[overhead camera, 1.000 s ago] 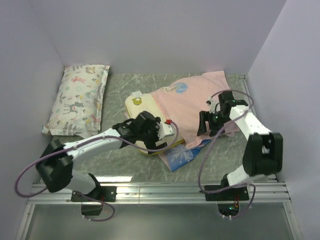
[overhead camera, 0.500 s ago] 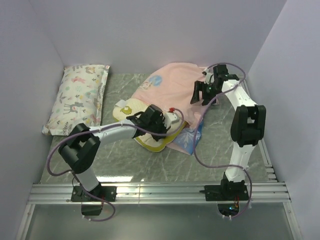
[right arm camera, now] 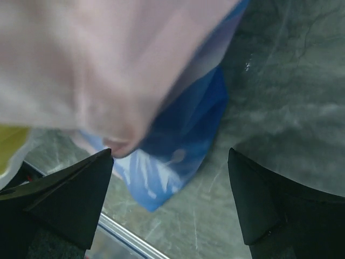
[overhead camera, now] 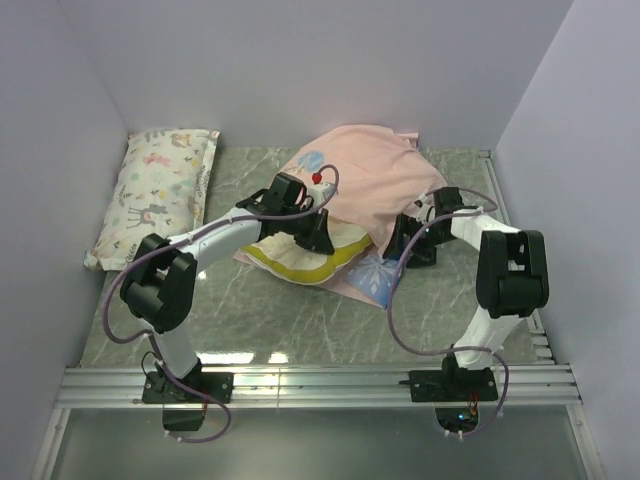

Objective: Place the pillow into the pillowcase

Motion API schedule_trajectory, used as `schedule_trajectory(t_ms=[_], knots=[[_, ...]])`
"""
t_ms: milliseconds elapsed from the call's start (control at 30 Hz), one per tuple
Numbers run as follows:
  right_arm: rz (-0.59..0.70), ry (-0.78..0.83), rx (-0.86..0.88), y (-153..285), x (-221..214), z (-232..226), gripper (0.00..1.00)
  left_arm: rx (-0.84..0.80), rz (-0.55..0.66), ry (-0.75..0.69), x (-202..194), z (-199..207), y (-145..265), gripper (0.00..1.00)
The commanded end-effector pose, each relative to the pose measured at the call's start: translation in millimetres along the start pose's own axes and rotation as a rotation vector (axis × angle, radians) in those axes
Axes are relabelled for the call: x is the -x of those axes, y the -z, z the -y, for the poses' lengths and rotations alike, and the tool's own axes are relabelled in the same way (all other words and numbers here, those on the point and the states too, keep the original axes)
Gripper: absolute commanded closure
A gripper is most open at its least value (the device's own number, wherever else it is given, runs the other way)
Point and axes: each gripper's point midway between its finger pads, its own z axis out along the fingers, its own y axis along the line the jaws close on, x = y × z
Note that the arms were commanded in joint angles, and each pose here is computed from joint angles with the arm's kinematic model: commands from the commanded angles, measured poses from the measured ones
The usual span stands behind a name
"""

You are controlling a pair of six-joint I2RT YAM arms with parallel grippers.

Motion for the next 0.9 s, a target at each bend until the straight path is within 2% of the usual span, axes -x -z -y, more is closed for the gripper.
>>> schedule_trajectory(t_ms=[0,100,133,167,200,233,267,300,367,400,433,500,533,600,633,667,700,733,767,800,833,867], knots=[[0.079,0.002,0.092,-16,26,-11,0.07,-0.107,0.101,0.01,42,21,10,1.0],[0.085,-0.014,0.13,-28,29,-12,0.16,-0.129,0.143,0.066,54,17,18,1.0],[0.082,-0.026,0.152,-30,28,-15,0.25,-0.134,0.159,0.078,58,16,20,1.0],[0.066,-0.015,0.194,-33,24,-27,0.42,-0.138,0.183,0.126,63,12,25,1.0],[0.015,0.004,0.311,-31,14,-53,0.79,-0.15,0.231,0.123,76,11,28,1.0],[-0.009,0.027,0.399,-23,15,-80,0.93,-0.154,0.263,0.138,84,10,32,1.0],[-0.08,0.092,0.484,-19,-4,-119,1.0,-0.146,0.306,0.205,96,5,41,1.0],[-0.14,0.166,0.678,16,-21,-167,1.0,-0.164,0.398,0.175,120,9,53,1.0],[-0.2,0.285,0.86,63,-45,-229,1.0,-0.138,0.529,0.223,152,9,81,1.0],[-0.231,0.407,0.948,99,-73,-263,1.0,-0.144,0.592,0.205,166,15,94,1.0],[-0.194,0.554,1.013,125,-78,-282,1.0,-0.155,0.637,0.187,177,21,105,1.0],[-0.198,0.568,1.061,150,-78,-283,1.0,-0.171,0.681,0.217,189,25,120,1.0],[-0.194,0.524,1.049,146,-70,-274,1.0,-0.155,0.668,0.234,184,21,117,1.0],[-0.211,0.357,0.971,114,-51,-240,1.0,-0.073,0.599,0.196,158,10,92,1.0],[-0.193,0.391,0.954,100,-49,-226,1.0,-0.006,0.499,0.167,129,-5,71,1.0],[-0.243,0.332,0.935,81,-50,-211,1.0,0.014,0.395,0.152,93,-5,45,1.0],[-0.32,0.26,0.91,81,-61,-203,1.0,0.06,0.308,0.141,65,-13,31,1.0],[-0.301,0.354,0.934,74,-67,-195,1.0,0.08,0.234,0.118,40,-17,19,1.0],[-0.344,0.312,0.954,67,-72,-190,1.0,0.104,0.088,0.062,-7,-20,2,1.0],[-0.404,0.25,0.945,75,-80,-190,1.0,0.156,0.038,0.036,-25,-29,-3,1.0],[-0.385,0.316,0.955,72,-82,-184,1.0,0.164,0.002,0.011,-38,-34,-6,1.0],[-0.41,0.294,0.947,72,-85,-180,0.97,0.176,-0.064,0.028,-63,-41,-10,1.0]])
